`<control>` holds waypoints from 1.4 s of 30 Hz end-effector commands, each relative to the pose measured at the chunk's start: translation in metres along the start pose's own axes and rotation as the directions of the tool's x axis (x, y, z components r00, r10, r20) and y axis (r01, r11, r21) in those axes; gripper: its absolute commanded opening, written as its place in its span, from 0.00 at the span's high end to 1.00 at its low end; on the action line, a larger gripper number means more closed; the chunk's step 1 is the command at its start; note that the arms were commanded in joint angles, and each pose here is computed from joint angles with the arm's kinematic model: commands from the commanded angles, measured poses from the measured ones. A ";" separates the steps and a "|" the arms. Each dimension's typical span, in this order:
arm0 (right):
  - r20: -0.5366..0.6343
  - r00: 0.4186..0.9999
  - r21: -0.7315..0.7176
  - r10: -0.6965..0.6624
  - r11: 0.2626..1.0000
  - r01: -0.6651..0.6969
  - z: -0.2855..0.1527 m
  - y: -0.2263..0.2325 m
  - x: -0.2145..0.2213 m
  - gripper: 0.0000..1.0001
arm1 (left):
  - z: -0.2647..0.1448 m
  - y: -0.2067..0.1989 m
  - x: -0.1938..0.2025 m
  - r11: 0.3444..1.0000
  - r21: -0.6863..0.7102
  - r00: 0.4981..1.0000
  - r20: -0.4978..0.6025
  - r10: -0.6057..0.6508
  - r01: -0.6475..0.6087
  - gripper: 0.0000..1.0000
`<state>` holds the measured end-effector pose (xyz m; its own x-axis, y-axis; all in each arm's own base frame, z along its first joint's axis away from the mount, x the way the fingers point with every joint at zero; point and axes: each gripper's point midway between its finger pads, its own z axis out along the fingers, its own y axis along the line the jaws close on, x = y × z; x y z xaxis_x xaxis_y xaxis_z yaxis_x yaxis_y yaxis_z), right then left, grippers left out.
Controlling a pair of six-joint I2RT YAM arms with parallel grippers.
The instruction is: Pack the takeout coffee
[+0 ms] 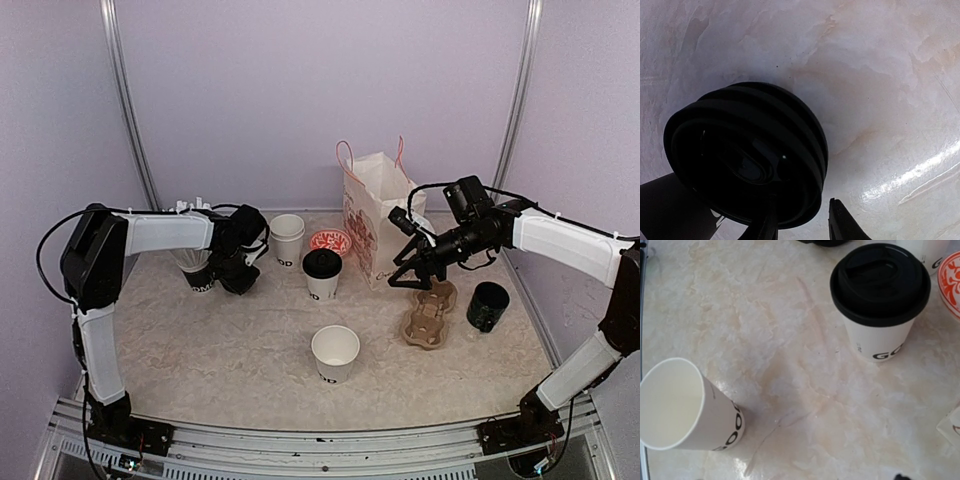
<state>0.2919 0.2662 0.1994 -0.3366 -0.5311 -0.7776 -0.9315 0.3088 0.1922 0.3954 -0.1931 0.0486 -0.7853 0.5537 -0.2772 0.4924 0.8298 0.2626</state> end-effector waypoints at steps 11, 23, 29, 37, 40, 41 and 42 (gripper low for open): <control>0.010 1.000 -0.014 -0.001 1.000 0.001 0.000 0.001 -0.003 0.20 | -0.014 -0.001 -0.016 1.000 -0.011 0.999 0.034 0.029 -0.029 0.87; 0.012 1.000 -0.015 -0.001 1.000 0.002 -0.001 0.001 -0.004 0.20 | -0.031 0.003 -0.029 1.000 0.008 0.997 0.080 -0.015 0.014 0.90; 0.012 1.000 -0.008 -0.005 1.000 0.005 -0.002 0.001 -0.004 0.20 | -0.019 0.002 -0.030 0.999 0.000 0.997 0.068 -0.040 0.040 0.69; 0.010 1.000 -0.001 -0.007 1.000 0.007 -0.004 0.002 -0.003 0.20 | -0.005 0.003 -0.030 0.998 0.015 0.997 0.057 -0.061 0.060 0.74; 0.010 1.000 -0.003 -0.007 1.000 0.007 -0.003 0.001 -0.003 0.20 | -0.001 0.004 -0.028 0.998 0.014 0.997 0.049 -0.062 0.061 0.75; 0.011 1.000 -0.003 -0.007 1.000 0.007 -0.003 0.001 -0.003 0.20 | 0.001 0.005 -0.028 0.998 0.014 0.997 0.047 -0.062 0.062 0.75; 0.010 1.000 -0.004 -0.006 1.000 0.006 -0.003 0.001 -0.003 0.21 | 0.002 0.005 -0.027 0.998 0.015 0.997 0.045 -0.064 0.063 0.76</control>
<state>0.2911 0.2667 0.1998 -0.3364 -0.5290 -0.7791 -0.9322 0.3042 0.1960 0.4105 -0.2009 0.0592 -0.7937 0.5205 -0.3147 0.4603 0.8522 0.2486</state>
